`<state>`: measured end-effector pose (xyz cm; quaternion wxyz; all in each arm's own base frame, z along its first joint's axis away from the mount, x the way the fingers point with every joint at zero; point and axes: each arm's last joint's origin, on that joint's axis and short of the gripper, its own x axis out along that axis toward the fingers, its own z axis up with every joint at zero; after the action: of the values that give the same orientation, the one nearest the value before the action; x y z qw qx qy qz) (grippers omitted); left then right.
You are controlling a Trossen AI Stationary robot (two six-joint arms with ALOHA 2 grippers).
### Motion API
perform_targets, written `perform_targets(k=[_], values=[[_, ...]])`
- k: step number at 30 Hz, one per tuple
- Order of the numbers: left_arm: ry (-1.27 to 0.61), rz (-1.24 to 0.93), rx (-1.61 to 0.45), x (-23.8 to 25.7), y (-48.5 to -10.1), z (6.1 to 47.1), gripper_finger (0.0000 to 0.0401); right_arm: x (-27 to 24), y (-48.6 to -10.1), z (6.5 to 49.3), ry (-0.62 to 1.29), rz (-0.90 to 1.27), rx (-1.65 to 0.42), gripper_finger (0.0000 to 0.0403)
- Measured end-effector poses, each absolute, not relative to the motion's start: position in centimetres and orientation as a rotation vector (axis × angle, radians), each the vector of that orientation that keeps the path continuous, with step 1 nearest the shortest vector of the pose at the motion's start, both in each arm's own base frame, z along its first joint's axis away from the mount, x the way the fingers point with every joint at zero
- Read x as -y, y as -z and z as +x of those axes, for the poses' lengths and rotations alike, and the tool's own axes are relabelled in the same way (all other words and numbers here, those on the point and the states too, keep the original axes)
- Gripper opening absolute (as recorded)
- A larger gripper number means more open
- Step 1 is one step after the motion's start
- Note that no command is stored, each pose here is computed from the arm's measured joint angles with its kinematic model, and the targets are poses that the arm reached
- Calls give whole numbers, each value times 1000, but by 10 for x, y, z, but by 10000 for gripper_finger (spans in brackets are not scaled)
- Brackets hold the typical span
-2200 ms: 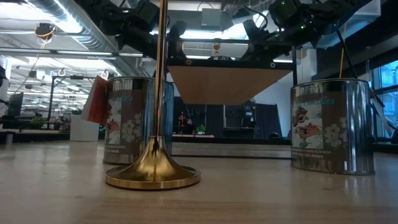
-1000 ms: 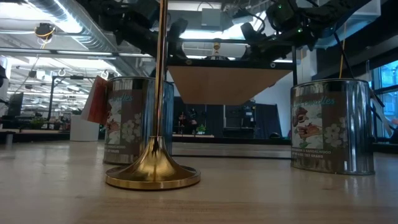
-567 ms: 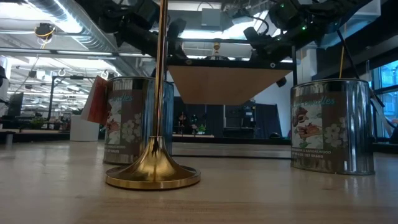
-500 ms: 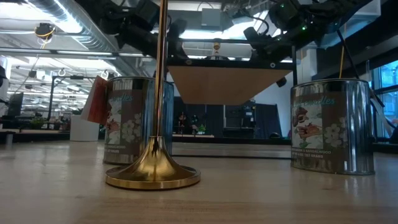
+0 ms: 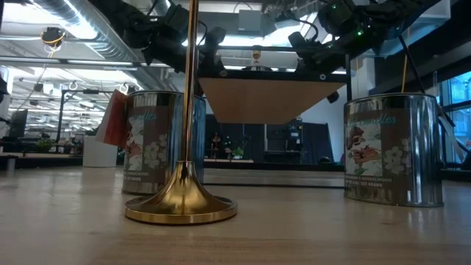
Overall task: Pick & Place candle stick holders
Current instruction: Put the bottom silver scented candle on the shelf
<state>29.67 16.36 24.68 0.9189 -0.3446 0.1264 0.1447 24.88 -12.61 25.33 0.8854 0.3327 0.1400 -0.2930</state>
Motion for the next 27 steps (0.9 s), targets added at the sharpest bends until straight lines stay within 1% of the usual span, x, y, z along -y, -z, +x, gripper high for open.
perform_targets(k=[14,19,25,27], values=[[-283,-709,-245,-165,-246,299,1,126,-253,249,609,692,-292,0],[-314,-724,-247,-162,-250,295,1,125,-253,248,595,705,-301,0],[-450,-682,-225,-152,-270,281,1,118,-260,244,467,739,-326,0],[-450,-666,-205,-148,-281,275,1,114,-265,240,404,754,-333,0]])
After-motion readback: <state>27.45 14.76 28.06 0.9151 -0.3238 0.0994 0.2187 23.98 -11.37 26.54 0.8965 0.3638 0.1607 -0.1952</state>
